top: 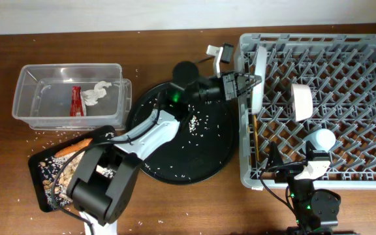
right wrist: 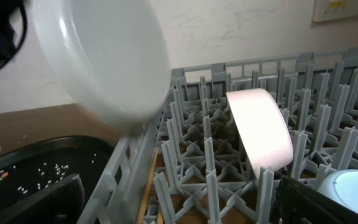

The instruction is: Sort waste into correct bins and load items into the dishwasher rack

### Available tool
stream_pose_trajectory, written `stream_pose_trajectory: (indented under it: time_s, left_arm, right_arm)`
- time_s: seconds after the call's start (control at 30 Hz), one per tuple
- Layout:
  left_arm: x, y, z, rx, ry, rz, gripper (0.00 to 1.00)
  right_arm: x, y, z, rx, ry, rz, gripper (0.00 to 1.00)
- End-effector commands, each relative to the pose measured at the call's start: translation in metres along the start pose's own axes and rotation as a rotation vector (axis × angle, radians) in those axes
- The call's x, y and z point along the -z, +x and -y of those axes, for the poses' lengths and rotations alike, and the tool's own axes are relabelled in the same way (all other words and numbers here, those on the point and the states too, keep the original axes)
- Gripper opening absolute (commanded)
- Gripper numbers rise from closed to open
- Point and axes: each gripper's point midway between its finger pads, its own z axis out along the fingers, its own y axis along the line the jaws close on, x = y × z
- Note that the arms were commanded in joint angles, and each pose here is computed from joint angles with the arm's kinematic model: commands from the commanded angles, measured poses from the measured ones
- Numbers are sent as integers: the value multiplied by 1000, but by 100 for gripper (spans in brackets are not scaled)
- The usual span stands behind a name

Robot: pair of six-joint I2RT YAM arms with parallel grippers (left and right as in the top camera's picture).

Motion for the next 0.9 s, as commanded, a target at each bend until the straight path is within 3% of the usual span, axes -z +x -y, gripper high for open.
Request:
stream_pose_trajectory:
  time_s: [0.0,0.07,0.1,0.13,0.2,0.3,0.43,0.5,0.67,0.87]
  left_arm:
    - [-1,-6,-29,38,-113,52,1]
    - [0,-5,-32,-15,-125,42,26]
    - [0,-5,-31,-25,-121,39,76]
    - [2,-6,-30,-54,-118,35,99]
    - [18,-11,-37,-92,-156,4,99]
    - [88,-24,-53,-105,-397,-51,99]
    - [285,-58,-22,-199,-1086,62,99]
    - [355,-55,16,-218,-1333,159,99]
    - [378,-19,29,-131,-1421,97,99]
    - [388,-13,31,-125,-1472,92,99]
  right_arm:
    - [0,2,0,-2,-3,-2,98]
    - [0,2,0,-2,-3,-2,98]
    - [0,2,0,-2,-3,-2,98]
    - [0,2,0,-2,-3,-2,98]
    - [0,2,0,-2,-3,-2,98]
    - [0,2,0,-2,-3,-2,98]
    - [0,2,0,-2,-3,-2,98]
    - [0,2,0,-2,-3,-2,98]
    - [0,2,0,-2,-3,-2,98]
    - [0,2,0,-2,-3,-2,98]
